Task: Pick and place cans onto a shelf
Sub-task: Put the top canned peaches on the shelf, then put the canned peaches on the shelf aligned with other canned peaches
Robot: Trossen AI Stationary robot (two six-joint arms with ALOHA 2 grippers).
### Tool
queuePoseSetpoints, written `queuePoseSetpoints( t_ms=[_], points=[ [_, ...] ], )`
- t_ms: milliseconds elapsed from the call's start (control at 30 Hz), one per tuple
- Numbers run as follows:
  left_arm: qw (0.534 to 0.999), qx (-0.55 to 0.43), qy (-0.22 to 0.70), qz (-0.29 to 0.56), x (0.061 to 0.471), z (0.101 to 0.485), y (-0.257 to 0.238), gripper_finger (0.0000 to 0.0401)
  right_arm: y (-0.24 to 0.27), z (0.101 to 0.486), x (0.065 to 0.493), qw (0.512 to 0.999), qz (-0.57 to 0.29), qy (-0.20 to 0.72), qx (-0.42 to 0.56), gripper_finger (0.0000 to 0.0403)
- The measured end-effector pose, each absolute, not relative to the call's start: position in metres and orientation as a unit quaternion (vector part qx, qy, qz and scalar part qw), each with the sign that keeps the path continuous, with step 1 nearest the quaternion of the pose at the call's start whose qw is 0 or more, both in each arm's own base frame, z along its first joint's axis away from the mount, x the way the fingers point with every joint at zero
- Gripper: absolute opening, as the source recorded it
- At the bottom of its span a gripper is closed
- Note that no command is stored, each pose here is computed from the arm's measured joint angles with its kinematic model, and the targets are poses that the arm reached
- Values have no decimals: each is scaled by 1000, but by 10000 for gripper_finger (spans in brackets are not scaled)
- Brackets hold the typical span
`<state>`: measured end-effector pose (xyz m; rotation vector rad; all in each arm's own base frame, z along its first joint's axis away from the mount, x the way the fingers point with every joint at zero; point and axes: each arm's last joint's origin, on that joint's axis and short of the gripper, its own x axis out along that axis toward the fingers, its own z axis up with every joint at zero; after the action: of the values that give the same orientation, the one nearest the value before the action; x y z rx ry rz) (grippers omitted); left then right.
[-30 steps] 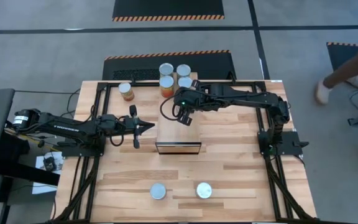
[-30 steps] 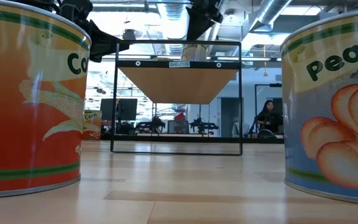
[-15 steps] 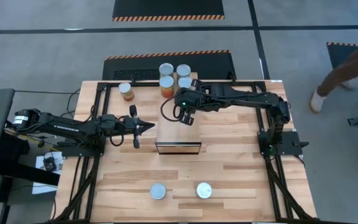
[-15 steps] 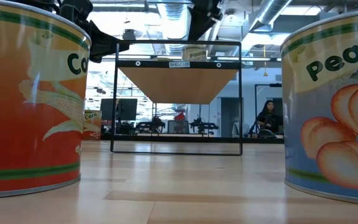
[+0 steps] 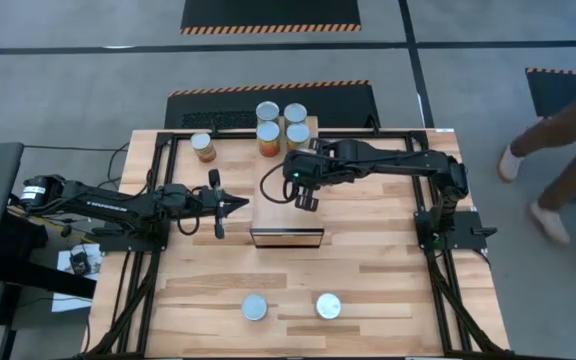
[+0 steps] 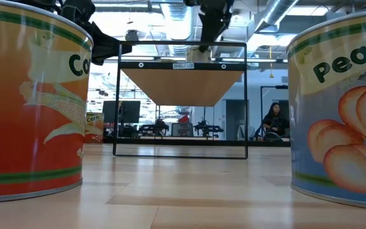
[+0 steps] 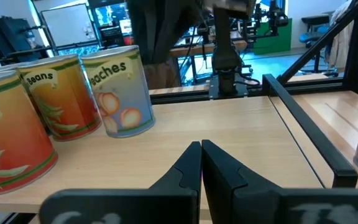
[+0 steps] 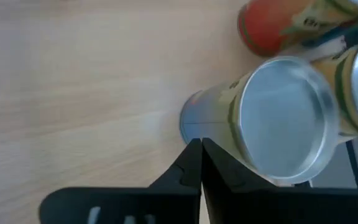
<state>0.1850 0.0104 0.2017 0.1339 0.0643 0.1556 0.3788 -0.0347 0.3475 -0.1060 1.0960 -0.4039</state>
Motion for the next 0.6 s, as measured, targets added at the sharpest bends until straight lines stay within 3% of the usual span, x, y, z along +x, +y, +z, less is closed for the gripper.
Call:
queuePoseSetpoints(
  t_ms=[267, 600],
  points=[
    [994, 67, 35, 78, 185, 201, 10, 2, -43, 345, 378, 823, -232, 516, -57, 7],
    [994, 68, 36, 78, 185, 201, 10, 2, -19, 354, 368, 825, -206, 521, -74, 13]
  ],
)
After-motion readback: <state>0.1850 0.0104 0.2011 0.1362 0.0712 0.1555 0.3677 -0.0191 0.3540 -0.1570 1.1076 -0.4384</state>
